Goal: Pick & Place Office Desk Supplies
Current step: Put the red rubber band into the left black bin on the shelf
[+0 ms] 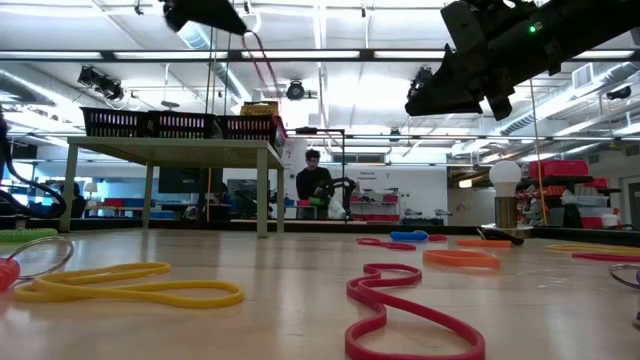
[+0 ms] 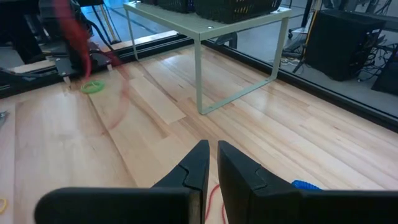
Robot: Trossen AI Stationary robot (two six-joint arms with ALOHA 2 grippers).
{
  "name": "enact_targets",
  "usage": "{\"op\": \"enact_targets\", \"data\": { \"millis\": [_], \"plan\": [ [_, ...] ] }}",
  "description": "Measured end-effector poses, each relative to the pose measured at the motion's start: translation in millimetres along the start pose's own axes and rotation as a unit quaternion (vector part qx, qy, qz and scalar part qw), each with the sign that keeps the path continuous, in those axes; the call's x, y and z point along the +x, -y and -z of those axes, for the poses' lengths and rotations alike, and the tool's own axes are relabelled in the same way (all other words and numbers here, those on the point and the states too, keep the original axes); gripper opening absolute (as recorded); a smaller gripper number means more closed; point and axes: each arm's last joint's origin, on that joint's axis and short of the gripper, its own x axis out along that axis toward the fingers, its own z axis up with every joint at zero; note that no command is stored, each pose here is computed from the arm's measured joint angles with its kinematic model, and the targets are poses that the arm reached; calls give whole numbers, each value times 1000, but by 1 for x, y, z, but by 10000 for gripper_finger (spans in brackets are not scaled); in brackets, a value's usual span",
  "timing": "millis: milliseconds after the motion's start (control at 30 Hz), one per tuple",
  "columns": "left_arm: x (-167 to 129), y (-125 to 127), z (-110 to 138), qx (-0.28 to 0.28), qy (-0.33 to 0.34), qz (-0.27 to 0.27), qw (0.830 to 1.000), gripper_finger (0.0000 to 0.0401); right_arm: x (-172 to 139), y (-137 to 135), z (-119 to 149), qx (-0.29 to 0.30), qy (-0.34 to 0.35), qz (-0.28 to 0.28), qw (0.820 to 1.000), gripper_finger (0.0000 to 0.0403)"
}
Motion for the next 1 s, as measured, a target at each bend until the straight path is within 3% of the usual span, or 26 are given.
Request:
{"op": "enact_targets", "data": {
  "millis": [167,367,533,767,1000],
  "plan": [
    [-1,-33,-31,35,12,-98,995,3,0,0,0,0,0,0,1000,39],
    [-18,-80,-59,19,22,-207,978,3,0,0,0,0,-1,-1,1000,39],
    [-42,-117,-55,8,10,-291,957,3,0,0,1,-3,-2,0,1000,39],
    [-82,-159,-49,-34,26,-347,937,3,0,0,1,-3,-3,0,1000,39],
    [-107,-189,-38,-54,9,-424,904,3,0,0,1,-3,-3,0,1000,39]
  ]
}}
